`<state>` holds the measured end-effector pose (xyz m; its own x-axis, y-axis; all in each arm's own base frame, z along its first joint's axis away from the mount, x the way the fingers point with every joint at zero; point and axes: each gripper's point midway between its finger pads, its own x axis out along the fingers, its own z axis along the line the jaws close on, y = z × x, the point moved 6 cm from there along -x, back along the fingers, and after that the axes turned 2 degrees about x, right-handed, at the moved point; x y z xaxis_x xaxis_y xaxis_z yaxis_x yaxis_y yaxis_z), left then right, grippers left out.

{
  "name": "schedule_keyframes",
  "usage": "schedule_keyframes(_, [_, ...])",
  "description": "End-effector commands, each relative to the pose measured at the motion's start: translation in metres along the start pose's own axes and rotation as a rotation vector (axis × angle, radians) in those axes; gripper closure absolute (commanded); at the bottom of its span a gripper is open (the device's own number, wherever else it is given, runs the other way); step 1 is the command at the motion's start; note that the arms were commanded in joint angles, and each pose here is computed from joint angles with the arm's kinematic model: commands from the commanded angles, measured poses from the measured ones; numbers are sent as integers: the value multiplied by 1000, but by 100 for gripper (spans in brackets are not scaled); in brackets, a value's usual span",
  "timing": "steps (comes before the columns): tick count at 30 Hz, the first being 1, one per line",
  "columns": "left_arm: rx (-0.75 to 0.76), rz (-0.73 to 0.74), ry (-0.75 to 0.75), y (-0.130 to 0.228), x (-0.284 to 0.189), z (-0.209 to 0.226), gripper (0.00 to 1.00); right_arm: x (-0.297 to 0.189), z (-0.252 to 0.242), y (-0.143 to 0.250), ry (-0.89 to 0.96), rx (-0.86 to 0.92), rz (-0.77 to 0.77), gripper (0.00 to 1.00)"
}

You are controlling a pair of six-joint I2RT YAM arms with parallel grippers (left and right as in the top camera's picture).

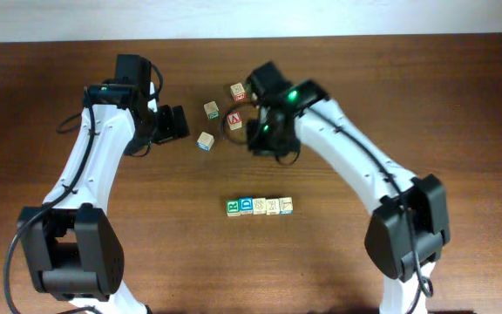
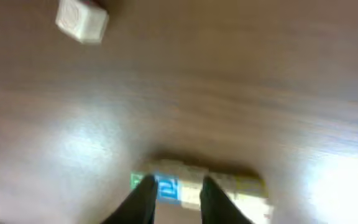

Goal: Rotate 5 blocks

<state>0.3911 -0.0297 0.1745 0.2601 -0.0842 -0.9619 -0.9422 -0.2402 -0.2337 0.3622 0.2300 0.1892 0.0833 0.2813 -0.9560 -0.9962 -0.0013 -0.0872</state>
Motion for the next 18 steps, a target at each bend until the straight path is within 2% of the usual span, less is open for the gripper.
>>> schedule_keyframes(1, [16,-13,-3,-4,-3,-1,1,-51,-12,-11,-17,-78,-48,73])
schedule_keyframes(8, [17,-13,-3,-4,-3,-1,1,-90,-35,-11,-188,-129,-9,71])
schedule_keyframes(12, [16,-13,-3,-4,-3,-1,1,-123,-53,-3,-192,-103,-55,71])
schedule_keyframes(18, [9,-16,-1,-4,-3,-1,1,-188,-69,37,-134,-96,-170,71])
